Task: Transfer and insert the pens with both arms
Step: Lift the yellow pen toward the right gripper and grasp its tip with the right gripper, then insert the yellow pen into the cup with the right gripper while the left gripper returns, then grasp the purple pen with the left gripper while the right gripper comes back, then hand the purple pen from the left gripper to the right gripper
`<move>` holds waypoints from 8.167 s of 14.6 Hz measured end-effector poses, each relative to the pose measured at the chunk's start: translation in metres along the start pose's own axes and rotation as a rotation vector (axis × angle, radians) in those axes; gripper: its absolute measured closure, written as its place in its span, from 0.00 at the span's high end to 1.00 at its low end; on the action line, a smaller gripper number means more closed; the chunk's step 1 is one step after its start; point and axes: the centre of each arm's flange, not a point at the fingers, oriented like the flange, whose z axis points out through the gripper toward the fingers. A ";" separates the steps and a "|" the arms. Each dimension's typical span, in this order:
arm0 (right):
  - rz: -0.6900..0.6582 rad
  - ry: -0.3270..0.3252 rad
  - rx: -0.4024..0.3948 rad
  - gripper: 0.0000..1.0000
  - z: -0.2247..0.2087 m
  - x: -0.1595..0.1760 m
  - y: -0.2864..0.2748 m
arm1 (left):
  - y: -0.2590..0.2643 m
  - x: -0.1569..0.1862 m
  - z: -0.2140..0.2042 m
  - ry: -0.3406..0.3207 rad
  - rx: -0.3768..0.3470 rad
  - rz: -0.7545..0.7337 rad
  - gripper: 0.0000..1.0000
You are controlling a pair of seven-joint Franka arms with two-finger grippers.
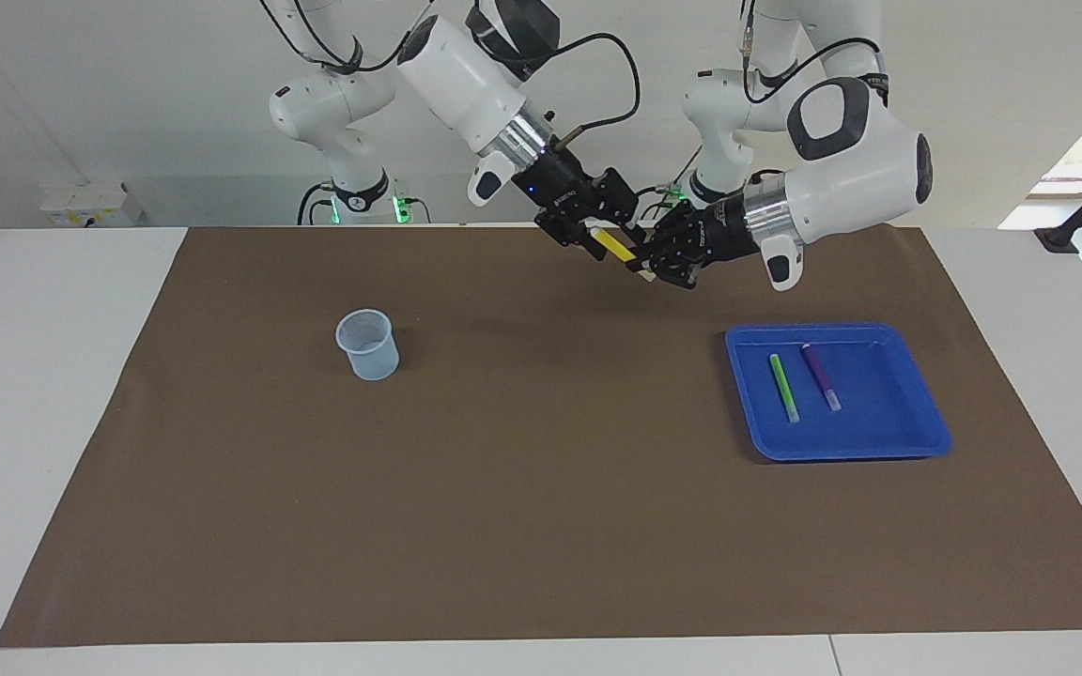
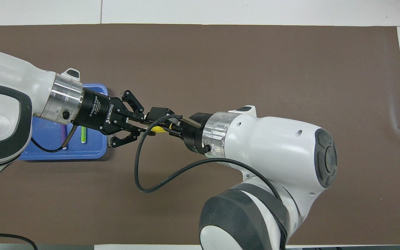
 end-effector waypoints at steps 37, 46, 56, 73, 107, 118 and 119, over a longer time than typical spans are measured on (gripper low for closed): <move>-0.623 -0.161 -0.684 0.18 -0.115 0.123 0.113 | -0.003 0.033 -0.018 0.370 0.073 0.447 1.00; -0.648 -0.219 -0.781 0.18 -0.136 0.149 0.221 | -0.004 0.149 -0.091 0.666 0.247 0.937 1.00; -0.634 -0.200 -0.782 0.22 -0.105 0.145 0.241 | 0.007 0.267 -0.104 0.827 0.409 1.265 1.00; -0.133 0.065 -0.184 1.00 -0.061 0.076 0.078 | 0.010 0.332 -0.047 0.747 0.518 1.275 0.85; 0.017 0.092 0.049 1.00 0.023 -0.015 0.012 | 0.006 0.047 -0.035 0.067 -0.094 0.169 0.17; -0.056 0.102 0.050 0.77 0.022 -0.020 -0.001 | 0.000 0.029 -0.023 0.056 -0.090 0.157 0.17; -0.062 0.104 0.048 0.67 0.022 -0.020 -0.001 | 0.000 0.028 -0.022 0.057 -0.089 0.158 0.17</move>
